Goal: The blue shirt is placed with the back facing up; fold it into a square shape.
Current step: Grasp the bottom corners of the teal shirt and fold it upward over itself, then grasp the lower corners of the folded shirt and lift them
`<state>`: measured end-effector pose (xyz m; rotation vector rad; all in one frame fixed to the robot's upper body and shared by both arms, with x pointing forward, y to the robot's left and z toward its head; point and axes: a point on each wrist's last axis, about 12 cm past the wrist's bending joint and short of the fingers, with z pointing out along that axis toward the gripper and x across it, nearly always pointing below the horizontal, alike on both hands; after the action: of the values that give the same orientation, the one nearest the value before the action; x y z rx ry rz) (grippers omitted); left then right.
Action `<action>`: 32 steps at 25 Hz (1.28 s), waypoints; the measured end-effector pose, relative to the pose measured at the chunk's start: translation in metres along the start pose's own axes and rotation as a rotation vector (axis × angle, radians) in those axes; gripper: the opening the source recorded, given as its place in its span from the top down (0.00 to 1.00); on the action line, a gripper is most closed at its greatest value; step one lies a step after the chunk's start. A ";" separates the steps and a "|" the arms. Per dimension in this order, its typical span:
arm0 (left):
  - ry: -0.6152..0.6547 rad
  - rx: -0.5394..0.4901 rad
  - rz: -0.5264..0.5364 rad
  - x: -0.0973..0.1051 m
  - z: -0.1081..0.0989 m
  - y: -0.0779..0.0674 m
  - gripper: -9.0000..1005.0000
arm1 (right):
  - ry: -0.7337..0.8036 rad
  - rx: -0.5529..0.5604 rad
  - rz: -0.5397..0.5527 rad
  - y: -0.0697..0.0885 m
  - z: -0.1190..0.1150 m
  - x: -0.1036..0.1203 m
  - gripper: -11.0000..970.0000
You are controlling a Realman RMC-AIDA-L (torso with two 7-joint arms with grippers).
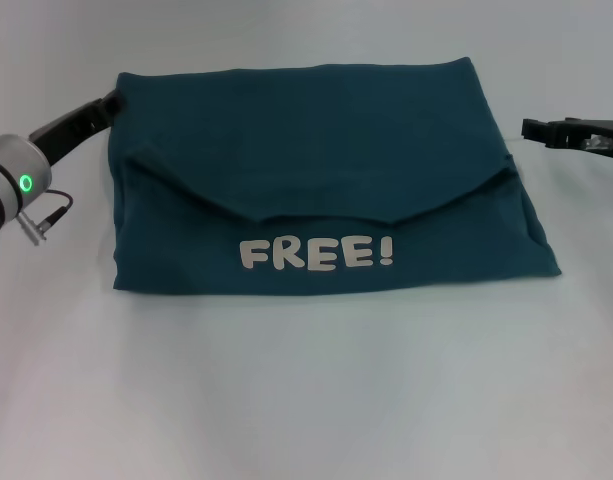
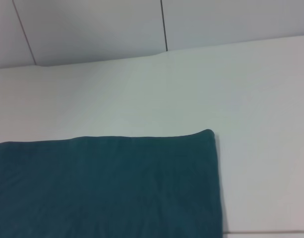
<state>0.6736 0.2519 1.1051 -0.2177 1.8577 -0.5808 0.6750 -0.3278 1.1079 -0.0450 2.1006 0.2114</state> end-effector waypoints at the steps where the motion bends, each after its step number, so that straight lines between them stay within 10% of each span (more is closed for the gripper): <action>1: -0.003 0.002 0.003 -0.001 0.000 0.000 0.66 | 0.002 -0.006 0.003 -0.001 -0.001 0.000 0.51; 7: 0.043 0.034 0.059 0.007 -0.010 0.008 0.42 | 0.040 -0.102 0.052 -0.007 -0.011 0.011 0.24; 16: 0.106 0.161 0.113 0.013 -0.049 0.028 0.16 | 0.078 -0.292 0.177 -0.021 -0.049 0.024 0.25; 32: 0.265 0.135 0.228 0.042 -0.076 0.052 0.12 | 0.127 -0.393 0.327 -0.047 -0.081 0.012 0.26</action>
<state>0.5949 0.3002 1.0639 0.1673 2.0537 -0.5947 0.6055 -0.3869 1.1324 0.0524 2.1535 0.8357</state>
